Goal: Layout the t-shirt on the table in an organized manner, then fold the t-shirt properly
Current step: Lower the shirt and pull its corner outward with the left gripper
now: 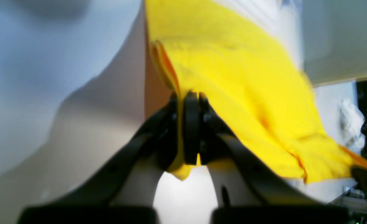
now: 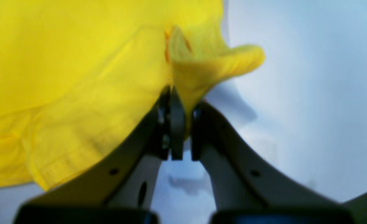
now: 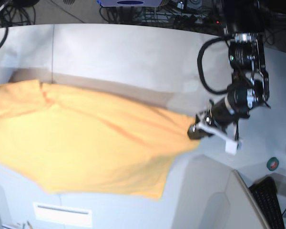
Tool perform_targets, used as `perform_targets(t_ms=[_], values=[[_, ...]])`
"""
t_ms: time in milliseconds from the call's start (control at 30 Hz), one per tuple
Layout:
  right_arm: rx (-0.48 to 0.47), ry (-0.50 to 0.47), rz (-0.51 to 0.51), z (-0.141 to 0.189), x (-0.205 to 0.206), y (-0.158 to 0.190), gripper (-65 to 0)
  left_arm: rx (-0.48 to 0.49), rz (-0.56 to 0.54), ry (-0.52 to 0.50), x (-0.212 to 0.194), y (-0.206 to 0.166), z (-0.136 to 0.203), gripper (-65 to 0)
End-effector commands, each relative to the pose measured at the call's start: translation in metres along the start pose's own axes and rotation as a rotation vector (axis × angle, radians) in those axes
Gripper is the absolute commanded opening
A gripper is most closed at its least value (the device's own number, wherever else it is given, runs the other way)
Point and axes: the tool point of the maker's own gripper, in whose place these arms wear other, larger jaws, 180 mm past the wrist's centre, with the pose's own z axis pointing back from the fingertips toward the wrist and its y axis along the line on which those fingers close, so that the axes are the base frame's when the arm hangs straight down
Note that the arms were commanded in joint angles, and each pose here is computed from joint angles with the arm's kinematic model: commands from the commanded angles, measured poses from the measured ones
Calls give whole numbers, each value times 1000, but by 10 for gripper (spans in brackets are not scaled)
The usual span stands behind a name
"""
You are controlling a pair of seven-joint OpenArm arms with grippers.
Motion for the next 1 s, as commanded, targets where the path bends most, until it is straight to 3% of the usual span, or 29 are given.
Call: perform_targets(t_ms=[0, 100, 267, 433, 633, 967], values=[[-20, -24, 7, 0, 4, -11, -650, 3, 7, -27, 3, 6, 3, -650], [-23, 40, -31, -12, -35, -22, -650, 81, 32, 2, -25, 42, 8, -650], [-48, 90, -50, -10, -62, -36, -650, 152, 36, 31, -49, 73, 22, -650], [-64, 117, -28, -1, -75, -43, -650, 186, 39, 55, -62, 86, 31, -650], [-68, 141, -20, 10, -94, -41, -650, 270, -51, 89, -71, 102, 37, -650], [-75, 180, -22, 16, -114, -43, -650, 294, -42, 138, -97, 110, 49, -650]])
